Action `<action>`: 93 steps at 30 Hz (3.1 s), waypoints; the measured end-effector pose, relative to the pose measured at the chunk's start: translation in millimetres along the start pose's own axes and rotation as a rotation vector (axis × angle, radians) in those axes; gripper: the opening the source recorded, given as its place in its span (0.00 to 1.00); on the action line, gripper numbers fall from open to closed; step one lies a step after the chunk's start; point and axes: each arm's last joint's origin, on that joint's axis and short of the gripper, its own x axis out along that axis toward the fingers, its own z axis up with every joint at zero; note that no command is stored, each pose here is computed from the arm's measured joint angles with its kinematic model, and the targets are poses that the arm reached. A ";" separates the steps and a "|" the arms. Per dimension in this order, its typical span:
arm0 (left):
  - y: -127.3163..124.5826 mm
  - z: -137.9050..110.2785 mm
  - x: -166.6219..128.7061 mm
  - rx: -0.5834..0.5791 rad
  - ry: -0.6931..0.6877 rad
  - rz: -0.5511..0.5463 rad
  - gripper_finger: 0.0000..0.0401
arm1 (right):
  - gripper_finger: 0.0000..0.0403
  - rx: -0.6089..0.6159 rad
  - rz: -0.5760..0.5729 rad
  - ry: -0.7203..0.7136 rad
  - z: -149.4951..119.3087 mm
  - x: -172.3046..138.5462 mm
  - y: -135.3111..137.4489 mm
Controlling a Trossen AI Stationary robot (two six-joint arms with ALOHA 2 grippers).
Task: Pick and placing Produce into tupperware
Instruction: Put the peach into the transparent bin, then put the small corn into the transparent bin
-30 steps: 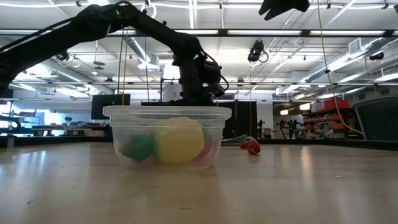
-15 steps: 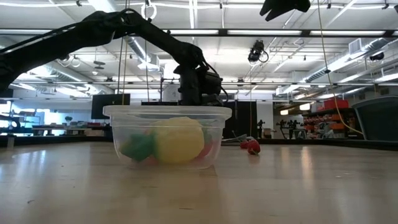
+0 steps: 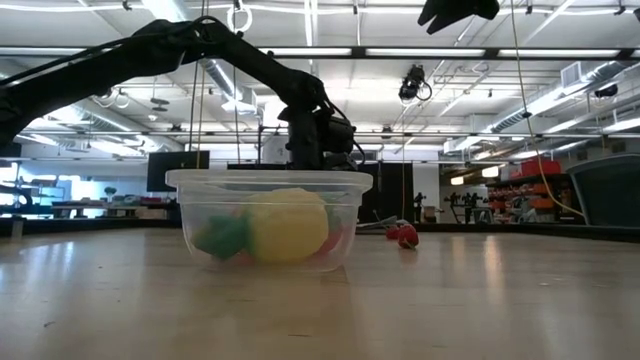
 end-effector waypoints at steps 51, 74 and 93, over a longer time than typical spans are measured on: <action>-155.3 -197.6 -6.4 0.837 0.225 0.081 0.00 | 0.41 -0.012 -0.008 0.025 -2.6 -0.3 -0.9; -152.4 -233.9 34.2 0.766 0.293 0.276 0.33 | 0.41 -0.062 -0.008 0.025 -2.6 -0.3 -0.9; -101.0 -186.2 -62.6 0.615 0.041 0.271 0.40 | 0.41 -0.052 -0.007 0.025 -2.5 -0.3 -0.9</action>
